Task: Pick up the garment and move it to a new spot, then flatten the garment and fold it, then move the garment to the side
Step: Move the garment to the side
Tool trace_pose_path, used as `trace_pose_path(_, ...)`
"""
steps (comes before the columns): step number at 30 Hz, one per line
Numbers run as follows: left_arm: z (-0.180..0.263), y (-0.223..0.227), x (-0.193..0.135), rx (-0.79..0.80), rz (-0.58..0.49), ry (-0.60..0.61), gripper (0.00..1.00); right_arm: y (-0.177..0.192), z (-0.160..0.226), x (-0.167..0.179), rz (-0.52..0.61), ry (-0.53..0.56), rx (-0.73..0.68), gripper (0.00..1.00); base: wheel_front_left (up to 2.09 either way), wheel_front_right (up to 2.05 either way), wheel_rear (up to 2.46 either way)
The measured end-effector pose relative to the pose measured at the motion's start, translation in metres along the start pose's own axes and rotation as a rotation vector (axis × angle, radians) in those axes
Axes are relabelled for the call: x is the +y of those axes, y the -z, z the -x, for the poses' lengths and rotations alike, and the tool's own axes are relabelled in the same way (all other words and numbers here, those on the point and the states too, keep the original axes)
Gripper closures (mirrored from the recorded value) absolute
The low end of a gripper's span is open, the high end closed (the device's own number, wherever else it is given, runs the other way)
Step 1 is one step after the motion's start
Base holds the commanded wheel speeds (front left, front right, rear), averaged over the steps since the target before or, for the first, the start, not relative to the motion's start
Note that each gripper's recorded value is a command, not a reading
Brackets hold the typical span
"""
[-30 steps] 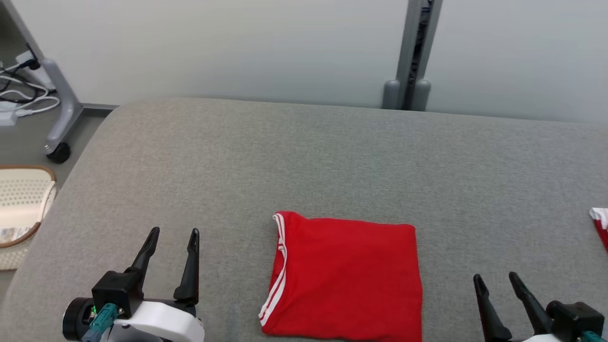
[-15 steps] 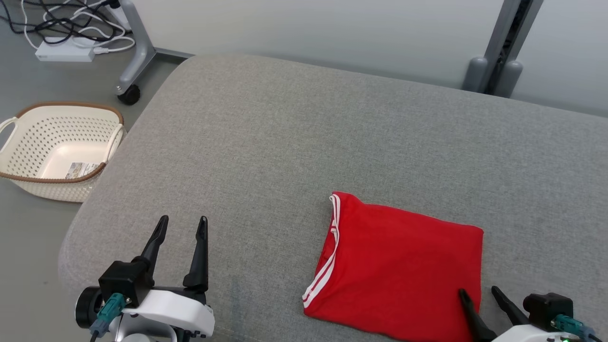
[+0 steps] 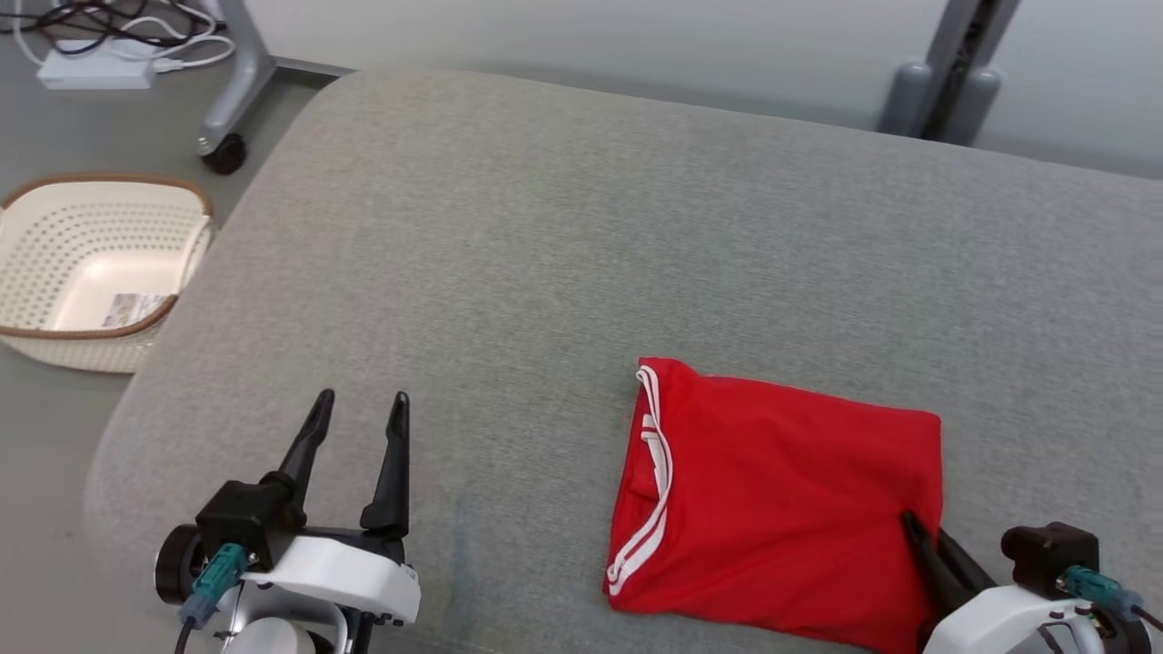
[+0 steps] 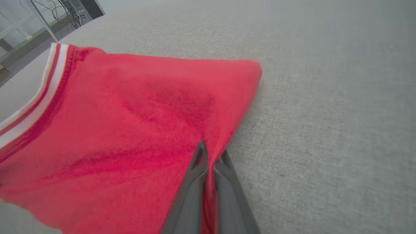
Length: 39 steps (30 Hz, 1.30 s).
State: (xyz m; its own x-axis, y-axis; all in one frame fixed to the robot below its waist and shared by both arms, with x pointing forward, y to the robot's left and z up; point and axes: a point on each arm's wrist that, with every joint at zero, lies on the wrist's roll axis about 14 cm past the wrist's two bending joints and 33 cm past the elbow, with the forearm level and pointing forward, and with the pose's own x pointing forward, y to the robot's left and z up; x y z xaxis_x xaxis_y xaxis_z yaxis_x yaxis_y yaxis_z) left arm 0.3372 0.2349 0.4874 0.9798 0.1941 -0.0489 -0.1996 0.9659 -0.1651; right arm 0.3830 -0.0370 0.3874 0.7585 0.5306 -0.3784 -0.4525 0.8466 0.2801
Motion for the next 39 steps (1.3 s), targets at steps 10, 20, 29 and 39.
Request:
trace_pose_path(10,-0.039,0.003,-0.058,-0.006,-0.025,0.192,0.00,-0.018,0.044,-0.070,0.020,0.221,-0.089,1.00,0.00,0.00,0.00)
trace_pose_path(20,-0.077,0.019,-0.150,0.025,-0.046,0.471,0.00,-0.033,0.130,-0.162,0.050,0.568,-0.180,1.00,0.00,0.00,0.00)
trace_pose_path(29,-0.099,0.044,-0.207,0.064,-0.028,0.623,0.00,-0.094,0.148,-0.218,0.234,0.682,-0.265,1.00,0.00,0.00,0.00)
trace_pose_path(39,-0.112,0.069,-0.231,0.103,-0.010,0.691,0.00,-0.152,0.157,-0.289,0.376,0.803,-0.278,1.00,0.00,0.00,0.00)
